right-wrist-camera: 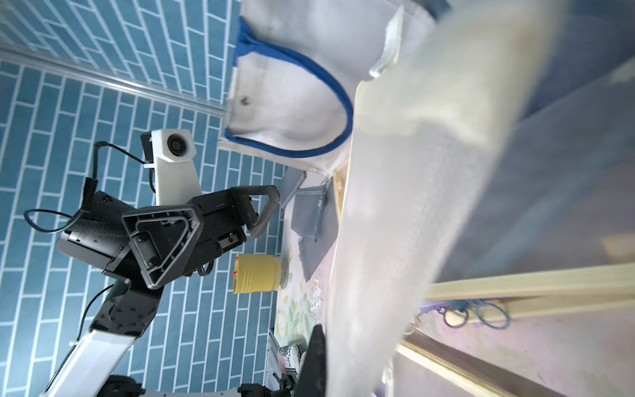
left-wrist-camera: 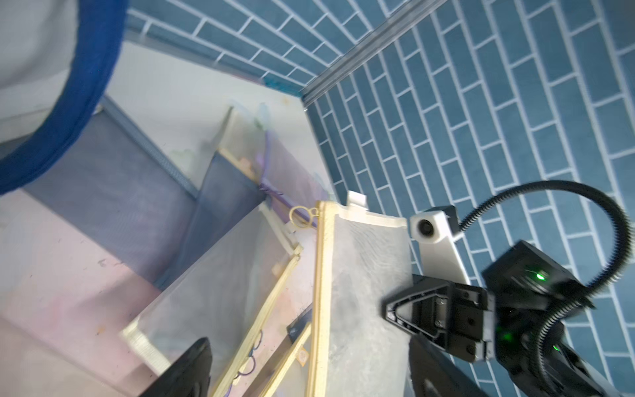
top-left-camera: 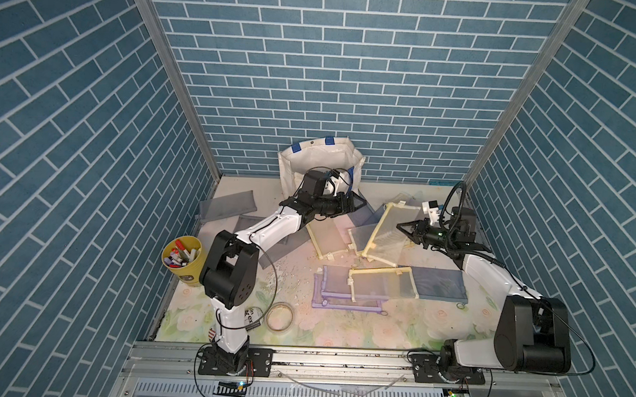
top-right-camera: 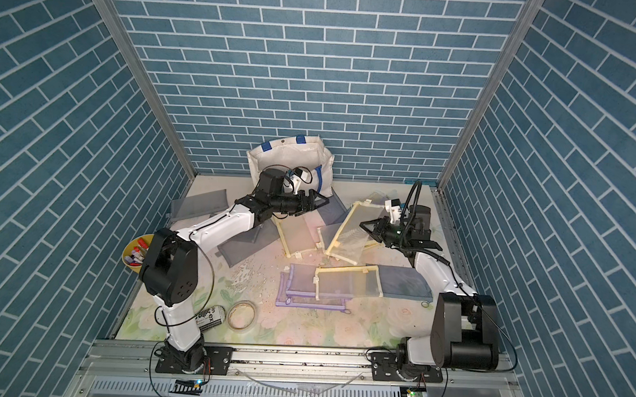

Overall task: Put the pencil pouch into the canvas bag
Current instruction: Pick up the pencil pouch.

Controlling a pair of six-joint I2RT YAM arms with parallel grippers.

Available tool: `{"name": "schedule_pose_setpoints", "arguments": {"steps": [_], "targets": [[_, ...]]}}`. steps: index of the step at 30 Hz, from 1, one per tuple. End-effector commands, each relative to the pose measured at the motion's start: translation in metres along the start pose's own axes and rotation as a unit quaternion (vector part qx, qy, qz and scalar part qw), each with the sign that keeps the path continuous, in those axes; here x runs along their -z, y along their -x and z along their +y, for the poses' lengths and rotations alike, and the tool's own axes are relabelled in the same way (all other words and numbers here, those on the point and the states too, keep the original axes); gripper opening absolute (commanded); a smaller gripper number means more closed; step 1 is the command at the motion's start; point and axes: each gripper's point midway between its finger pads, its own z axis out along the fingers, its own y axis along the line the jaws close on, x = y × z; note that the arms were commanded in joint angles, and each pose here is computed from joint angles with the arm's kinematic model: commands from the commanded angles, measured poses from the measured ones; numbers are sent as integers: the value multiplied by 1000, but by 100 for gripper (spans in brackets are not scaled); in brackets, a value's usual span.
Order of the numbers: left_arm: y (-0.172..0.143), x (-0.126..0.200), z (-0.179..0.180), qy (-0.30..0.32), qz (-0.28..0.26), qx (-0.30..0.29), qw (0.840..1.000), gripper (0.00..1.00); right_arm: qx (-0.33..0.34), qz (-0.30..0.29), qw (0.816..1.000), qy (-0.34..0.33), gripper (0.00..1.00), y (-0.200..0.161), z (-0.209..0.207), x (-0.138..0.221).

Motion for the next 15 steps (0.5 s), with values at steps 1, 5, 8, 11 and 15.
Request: {"name": "schedule_pose_setpoints", "arguments": {"steps": [1, 5, 8, 11, 15], "targets": [[3, 10, -28, -81, -9, -18, 997, 99, 85, 16, 993, 86, 0, 9, 63, -4], [7, 14, -43, -112, -15, -18, 993, 99, 122, 35, 985, 121, 0, 9, 97, -13], [7, 16, -48, -112, -20, -22, 993, 99, 131, 32, 981, 141, 0, 14, 113, -18], [3, 16, -57, -118, -17, -26, 992, 99, 131, 24, 978, 160, 0, 23, 122, -22], [5, 21, -70, -134, -26, -31, 990, 69, 130, 31, 978, 162, 0, 26, 123, -29]]}}
